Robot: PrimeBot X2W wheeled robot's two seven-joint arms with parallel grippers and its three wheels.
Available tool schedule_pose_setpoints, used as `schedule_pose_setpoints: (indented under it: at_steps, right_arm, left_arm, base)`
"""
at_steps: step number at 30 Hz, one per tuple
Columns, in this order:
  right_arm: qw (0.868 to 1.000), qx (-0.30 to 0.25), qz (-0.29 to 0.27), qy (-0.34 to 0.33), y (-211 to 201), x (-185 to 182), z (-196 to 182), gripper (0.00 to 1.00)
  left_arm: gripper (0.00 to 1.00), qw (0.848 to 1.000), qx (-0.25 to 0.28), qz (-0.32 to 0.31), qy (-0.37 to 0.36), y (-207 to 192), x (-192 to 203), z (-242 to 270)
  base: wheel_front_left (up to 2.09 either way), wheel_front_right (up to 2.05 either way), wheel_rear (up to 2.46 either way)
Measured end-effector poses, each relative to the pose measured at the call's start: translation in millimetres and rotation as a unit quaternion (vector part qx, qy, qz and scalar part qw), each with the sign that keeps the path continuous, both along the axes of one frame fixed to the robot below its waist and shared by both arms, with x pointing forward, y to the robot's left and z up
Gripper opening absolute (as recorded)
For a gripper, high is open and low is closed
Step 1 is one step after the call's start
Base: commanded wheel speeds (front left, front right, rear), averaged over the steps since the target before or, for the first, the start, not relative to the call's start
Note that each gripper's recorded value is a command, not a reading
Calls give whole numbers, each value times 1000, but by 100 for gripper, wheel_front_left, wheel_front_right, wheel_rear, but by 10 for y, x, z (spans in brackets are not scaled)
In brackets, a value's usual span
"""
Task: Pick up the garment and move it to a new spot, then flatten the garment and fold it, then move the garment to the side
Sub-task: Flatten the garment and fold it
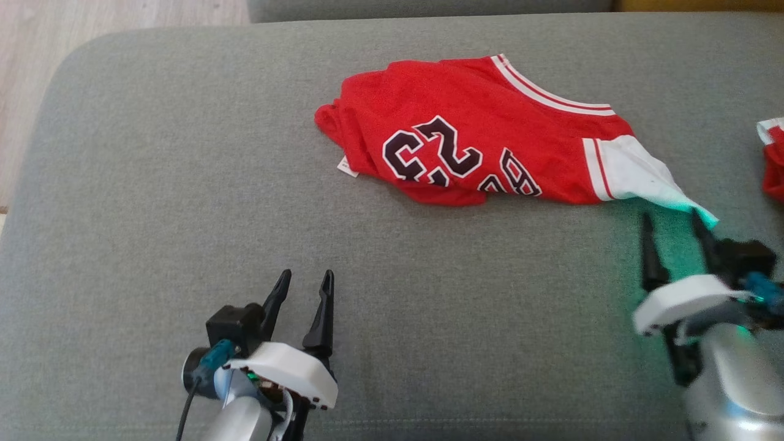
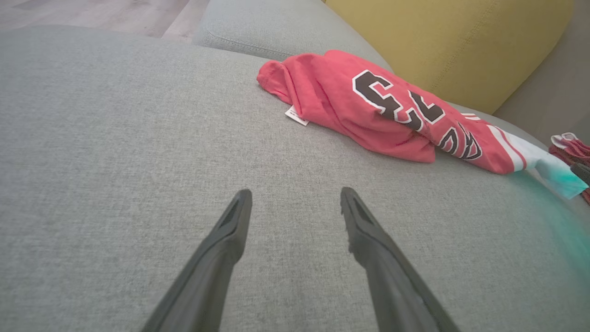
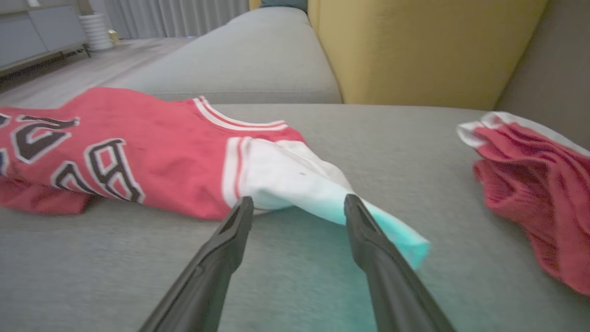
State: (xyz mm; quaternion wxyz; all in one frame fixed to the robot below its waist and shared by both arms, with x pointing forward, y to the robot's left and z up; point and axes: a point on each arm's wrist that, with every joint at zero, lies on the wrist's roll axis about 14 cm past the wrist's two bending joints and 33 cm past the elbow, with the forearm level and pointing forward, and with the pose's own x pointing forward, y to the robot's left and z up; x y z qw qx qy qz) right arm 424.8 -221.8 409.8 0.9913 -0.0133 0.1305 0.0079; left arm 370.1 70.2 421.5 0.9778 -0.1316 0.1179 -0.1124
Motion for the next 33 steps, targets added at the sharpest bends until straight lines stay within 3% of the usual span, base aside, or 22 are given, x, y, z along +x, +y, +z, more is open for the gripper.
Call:
schedule_pose_setpoints:
  at_steps: [6, 13, 24, 33]
  right_arm:
    - [995, 33, 95, -9, 773, 68, 30, 100]
    - [977, 68, 199, 25, 1565, -84, -135, 100]
    - [973, 74, 212, 46, 1763, 295, -243, 100]
    - [973, 60, 210, 76, 1744, 298, -452, 100]
  left_arm:
    - [100, 1000, 2, 12, 3, 77, -22, -15]
    - [100, 1000, 3, 26, 6, 167, -74, -26]
    - [100, 997, 9, 68, 18, 436, -109, -89]
    - [100, 996, 10, 80, 28, 508, -129, -141]
  base:
    - [0, 0, 0]
    - [0, 0, 0]
    - [0, 0, 0]
    - [0, 0, 0]
